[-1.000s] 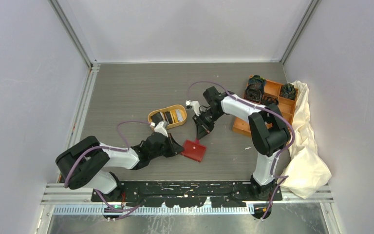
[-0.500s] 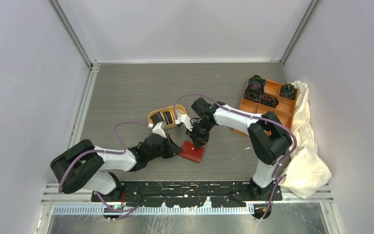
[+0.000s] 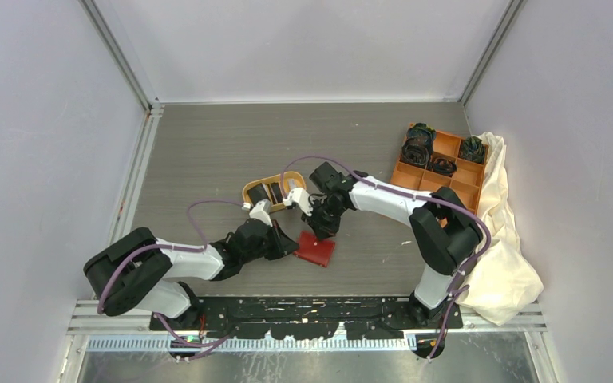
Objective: Put the credit cards into the card holder
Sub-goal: Close the card holder at the center of the board.
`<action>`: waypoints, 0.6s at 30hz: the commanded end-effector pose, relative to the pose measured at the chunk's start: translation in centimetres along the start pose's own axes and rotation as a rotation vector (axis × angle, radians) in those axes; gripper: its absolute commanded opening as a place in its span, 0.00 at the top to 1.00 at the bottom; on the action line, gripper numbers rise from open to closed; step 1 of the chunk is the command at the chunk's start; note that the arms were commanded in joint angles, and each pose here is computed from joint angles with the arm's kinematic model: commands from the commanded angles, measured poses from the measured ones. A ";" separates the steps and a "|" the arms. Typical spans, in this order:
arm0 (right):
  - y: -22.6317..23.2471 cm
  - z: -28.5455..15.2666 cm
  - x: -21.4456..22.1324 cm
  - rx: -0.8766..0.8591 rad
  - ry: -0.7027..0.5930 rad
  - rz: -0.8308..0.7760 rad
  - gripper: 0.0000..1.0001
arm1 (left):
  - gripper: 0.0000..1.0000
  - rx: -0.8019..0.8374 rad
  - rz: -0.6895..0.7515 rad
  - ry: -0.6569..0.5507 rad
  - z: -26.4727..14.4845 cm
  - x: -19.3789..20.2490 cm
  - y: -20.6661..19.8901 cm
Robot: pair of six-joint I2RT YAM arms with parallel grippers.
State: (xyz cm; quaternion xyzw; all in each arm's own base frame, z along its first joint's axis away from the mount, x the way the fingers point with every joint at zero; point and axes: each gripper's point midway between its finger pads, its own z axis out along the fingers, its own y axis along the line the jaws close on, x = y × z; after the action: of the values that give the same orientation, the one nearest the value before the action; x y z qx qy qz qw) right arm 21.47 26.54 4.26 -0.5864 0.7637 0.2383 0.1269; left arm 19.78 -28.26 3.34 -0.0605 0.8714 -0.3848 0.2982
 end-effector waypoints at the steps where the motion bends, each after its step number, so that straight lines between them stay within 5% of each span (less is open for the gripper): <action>1: 0.7 -0.5 -1.1 0.016 -0.020 -0.070 0.99 | 1.00 0.020 0.006 -0.017 0.1 -0.3 -0.4; 18: 2.0 -0.5 -1.4 -0.007 -0.017 -0.119 0.99 | 1.00 0.024 0.008 -0.018 0.0 -0.4 -0.6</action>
State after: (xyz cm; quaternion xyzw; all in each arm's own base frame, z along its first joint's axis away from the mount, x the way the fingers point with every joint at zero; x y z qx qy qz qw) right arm 20.35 27.43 4.12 -0.6187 0.7409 0.2296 0.1251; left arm 19.78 -28.27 3.34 -0.0603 0.8713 -0.3849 0.2984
